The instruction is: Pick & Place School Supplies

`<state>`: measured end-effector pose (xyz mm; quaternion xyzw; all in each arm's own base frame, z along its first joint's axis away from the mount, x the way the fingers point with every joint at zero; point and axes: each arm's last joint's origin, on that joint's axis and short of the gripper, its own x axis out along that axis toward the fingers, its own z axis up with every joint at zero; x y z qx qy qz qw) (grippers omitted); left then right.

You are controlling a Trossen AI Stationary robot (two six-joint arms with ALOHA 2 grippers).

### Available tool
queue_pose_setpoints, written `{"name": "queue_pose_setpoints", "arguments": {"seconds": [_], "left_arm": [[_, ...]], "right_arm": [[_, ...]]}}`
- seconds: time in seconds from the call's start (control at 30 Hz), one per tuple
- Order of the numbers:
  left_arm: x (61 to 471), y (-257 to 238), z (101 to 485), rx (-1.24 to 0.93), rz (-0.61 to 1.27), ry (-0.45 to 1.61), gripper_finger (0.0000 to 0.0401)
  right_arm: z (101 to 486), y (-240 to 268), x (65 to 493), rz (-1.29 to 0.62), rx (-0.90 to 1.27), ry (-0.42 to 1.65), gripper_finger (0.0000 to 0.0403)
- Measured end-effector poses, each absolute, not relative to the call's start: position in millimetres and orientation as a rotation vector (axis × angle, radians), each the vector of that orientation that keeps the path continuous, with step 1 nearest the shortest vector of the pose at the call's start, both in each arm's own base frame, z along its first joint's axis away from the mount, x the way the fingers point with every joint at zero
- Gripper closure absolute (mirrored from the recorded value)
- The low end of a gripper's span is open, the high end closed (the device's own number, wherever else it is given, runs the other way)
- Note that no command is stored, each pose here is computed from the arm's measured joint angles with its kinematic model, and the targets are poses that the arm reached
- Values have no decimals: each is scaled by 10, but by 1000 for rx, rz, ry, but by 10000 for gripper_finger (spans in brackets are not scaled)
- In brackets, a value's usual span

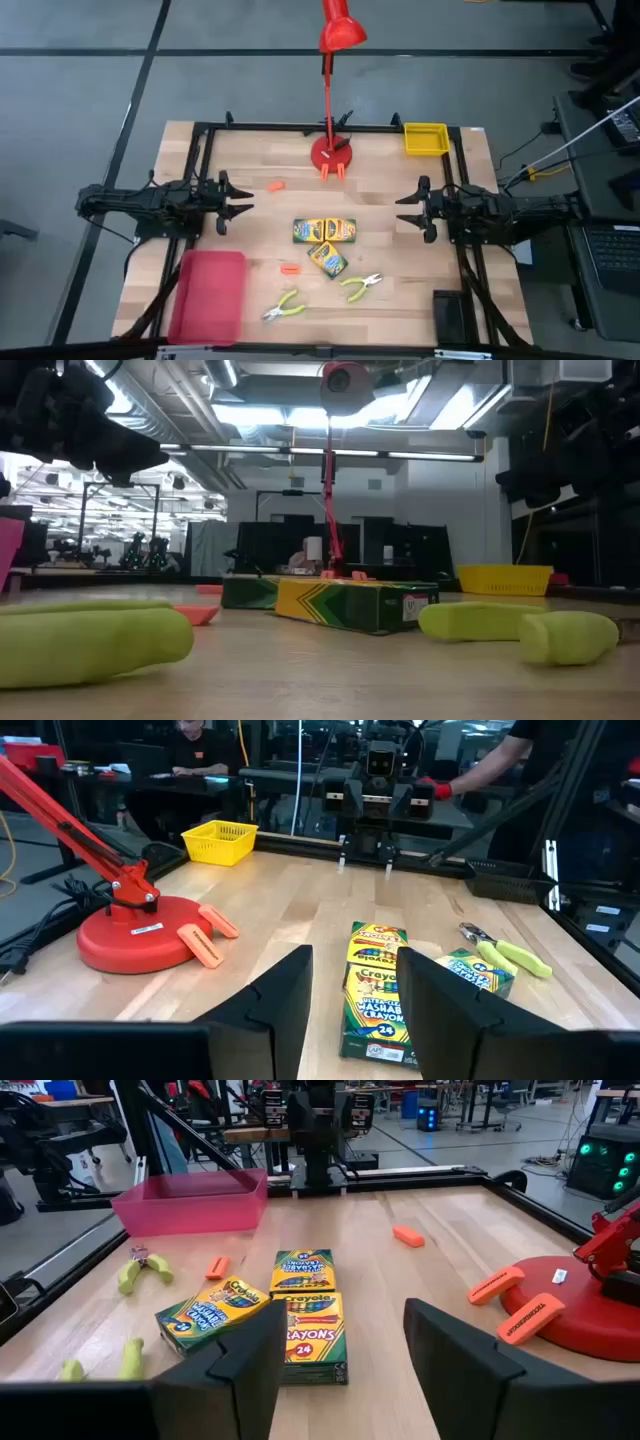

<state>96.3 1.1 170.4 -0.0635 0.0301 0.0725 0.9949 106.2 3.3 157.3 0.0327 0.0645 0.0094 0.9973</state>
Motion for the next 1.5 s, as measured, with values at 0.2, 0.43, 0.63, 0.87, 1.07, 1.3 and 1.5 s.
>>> {"name": "queue_pose_setpoints", "arguments": {"seconds": [0.2,0.43,0.63,0.87,1.07,1.3,1.5], "left_arm": [[963,11,1704,-127,146,61,258],[963,11,1705,-127,145,60,258],[963,11,1704,-127,145,61,258],[963,11,1704,-128,146,60,258],[963,11,1704,-127,145,61,258],[963,11,1704,-127,146,60,258],[963,11,1704,-127,146,61,258]], "right_arm": [[1573,33,1061,19,65,129,195],[1574,34,1061,20,65,129,195],[1573,33,1062,19,65,129,195],[1574,33,1061,19,65,129,195],[1573,33,1062,19,65,129,195],[1574,33,1061,19,66,129,195],[1603,18,1065,-22,-79,99,195]]}}
